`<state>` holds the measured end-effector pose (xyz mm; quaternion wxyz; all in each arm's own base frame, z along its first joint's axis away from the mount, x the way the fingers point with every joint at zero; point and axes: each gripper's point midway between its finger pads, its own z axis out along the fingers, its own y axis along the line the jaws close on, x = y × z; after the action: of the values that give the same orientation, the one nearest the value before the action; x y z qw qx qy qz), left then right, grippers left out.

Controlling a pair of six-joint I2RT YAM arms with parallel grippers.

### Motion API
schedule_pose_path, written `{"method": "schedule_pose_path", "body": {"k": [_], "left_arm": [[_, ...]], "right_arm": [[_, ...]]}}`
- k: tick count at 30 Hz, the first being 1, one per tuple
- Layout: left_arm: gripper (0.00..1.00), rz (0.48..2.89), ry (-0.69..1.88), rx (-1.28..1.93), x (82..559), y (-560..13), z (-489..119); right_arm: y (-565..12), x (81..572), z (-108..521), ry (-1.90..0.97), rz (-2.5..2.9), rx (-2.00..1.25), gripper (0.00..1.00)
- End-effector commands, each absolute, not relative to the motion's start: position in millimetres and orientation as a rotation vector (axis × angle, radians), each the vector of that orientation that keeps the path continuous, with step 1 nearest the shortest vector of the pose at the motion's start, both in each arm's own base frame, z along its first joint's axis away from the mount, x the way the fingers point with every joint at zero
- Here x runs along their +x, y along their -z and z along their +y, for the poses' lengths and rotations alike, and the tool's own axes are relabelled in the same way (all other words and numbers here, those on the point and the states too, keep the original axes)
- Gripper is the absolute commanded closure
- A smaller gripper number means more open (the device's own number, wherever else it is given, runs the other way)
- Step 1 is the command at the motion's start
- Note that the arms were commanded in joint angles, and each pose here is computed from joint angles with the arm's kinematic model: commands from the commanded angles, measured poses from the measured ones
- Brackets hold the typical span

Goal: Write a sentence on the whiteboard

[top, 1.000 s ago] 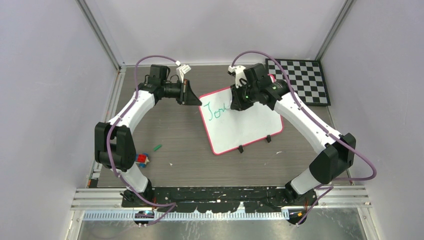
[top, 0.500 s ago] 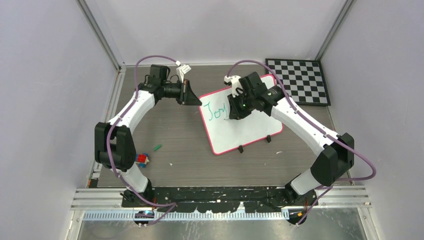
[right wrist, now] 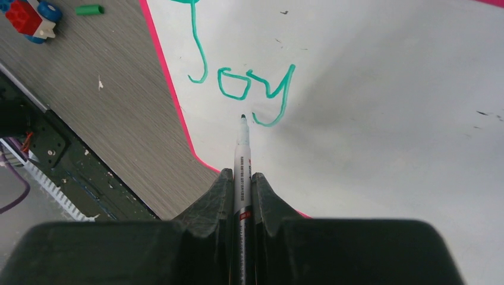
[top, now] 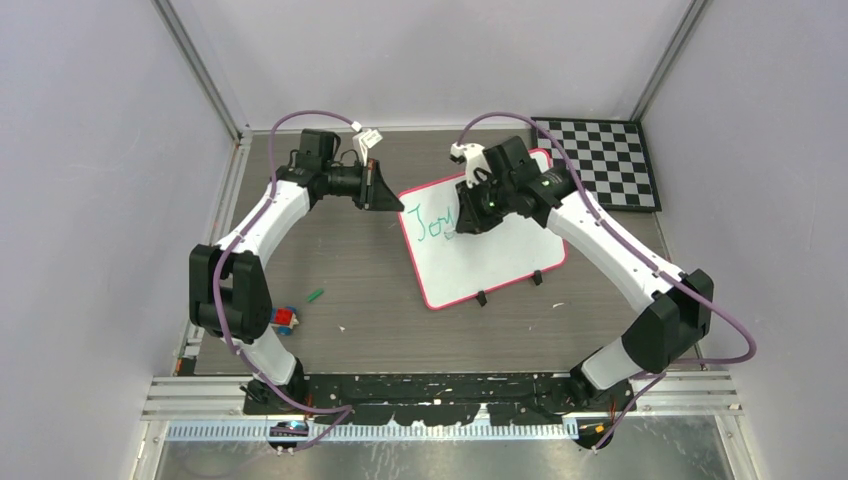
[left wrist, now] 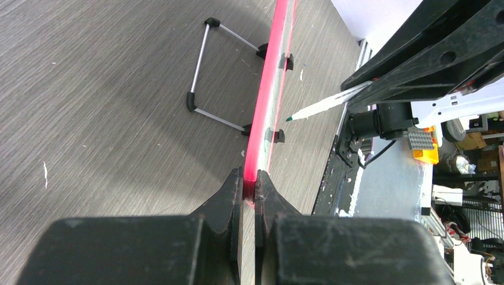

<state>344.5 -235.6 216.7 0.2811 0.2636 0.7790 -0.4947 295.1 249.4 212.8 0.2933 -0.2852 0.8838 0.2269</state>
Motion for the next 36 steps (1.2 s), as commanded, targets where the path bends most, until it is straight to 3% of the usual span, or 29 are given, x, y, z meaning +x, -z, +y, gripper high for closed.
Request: {"method": "schedule_pose_path", "body": {"k": [1, 13, 36], "left_arm": [[1.0, 2.062, 1.341, 0.743, 332.3, -229.3, -238.4], [1.0, 2.086, 1.336, 0.757, 333.6, -227.7, -237.3], [1.0, 2.08, 1.33, 0.772, 330.1, -228.4, -238.7]], "right_arm": [[-256.9, 297.4, 240.1, -0.659, 2.241, -0.716, 1.0], [-259.9, 314.3, 203.5, -0.632, 2.216, -0.648, 1.0], [-249.4, 340.7, 220.1, -0.554, 2.217, -0.634, 1.0]]}}
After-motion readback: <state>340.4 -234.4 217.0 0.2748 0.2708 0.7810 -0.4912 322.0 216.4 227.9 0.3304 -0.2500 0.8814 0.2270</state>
